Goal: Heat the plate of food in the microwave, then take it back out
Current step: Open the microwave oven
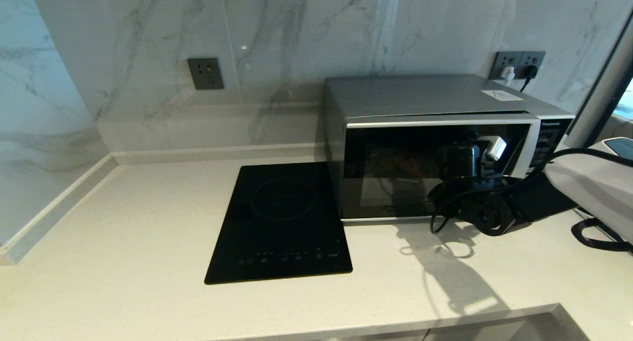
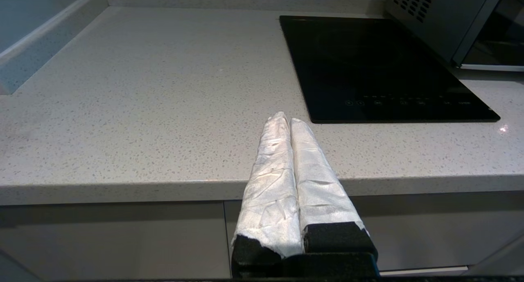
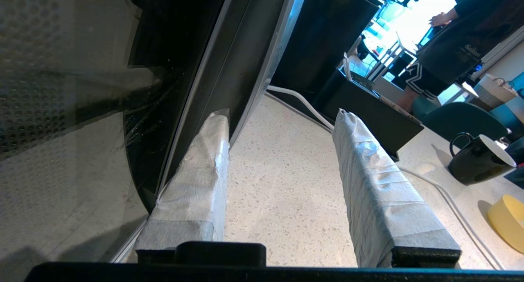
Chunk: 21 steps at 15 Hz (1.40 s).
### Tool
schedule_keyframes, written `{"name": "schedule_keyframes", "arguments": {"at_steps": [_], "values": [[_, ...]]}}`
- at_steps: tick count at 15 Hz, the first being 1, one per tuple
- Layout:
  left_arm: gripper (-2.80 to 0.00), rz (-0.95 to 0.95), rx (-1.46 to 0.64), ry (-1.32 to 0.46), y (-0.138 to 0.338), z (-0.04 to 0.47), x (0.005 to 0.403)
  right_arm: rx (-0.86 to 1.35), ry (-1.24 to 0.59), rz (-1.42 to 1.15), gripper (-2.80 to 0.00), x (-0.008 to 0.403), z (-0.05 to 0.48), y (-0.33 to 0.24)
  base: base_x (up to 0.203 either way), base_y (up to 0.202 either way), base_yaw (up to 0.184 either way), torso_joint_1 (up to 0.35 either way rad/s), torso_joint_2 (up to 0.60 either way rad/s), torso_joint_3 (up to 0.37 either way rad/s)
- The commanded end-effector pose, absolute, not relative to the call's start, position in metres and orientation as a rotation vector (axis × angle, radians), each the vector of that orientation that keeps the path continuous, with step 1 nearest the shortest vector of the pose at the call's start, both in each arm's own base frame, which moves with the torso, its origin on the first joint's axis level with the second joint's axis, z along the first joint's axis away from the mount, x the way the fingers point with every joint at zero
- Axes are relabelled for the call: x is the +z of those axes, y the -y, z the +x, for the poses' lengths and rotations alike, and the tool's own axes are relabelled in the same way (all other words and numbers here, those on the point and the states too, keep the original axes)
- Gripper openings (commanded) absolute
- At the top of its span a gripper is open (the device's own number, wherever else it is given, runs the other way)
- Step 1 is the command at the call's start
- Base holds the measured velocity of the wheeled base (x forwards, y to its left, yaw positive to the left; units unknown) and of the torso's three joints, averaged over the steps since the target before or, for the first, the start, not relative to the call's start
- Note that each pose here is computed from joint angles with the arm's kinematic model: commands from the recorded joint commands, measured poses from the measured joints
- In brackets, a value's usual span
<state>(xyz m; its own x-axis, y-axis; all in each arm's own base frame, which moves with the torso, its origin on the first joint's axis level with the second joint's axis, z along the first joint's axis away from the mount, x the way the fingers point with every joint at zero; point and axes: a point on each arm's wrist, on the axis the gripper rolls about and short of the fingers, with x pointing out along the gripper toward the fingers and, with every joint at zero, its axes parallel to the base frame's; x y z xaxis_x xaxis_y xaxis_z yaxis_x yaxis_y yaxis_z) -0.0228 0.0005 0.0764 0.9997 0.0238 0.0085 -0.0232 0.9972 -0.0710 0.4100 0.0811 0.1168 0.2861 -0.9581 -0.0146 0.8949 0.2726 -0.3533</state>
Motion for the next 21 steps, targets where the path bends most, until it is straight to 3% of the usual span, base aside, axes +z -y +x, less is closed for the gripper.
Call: {"name": "schedule_keyframes", "arguments": {"at_steps": [1,15,21], "values": [[-2.8,-0.072,0.024,0.009,0.0,-0.023,0.076,-1.268,-0.23,-0.285,-2.8,0.121,0.408,-0.08,0.0,0.0,0.0,0.0,0.0,0.0],[-2.8,-0.072,0.024,0.009,0.0,-0.023,0.076,-1.153,-0.205,-0.286,-2.8,0.127,0.391,-0.126,0.0,0.0,0.0,0.0,0.0,0.0],[-2.8,-0.072,0.024,0.009,0.0,-0.023,0.076,-1.064,-0.15,-0.232,-2.8,0.161,0.361,-0.153,0.0,0.0,0.0,0.0,0.0,0.0]]}}
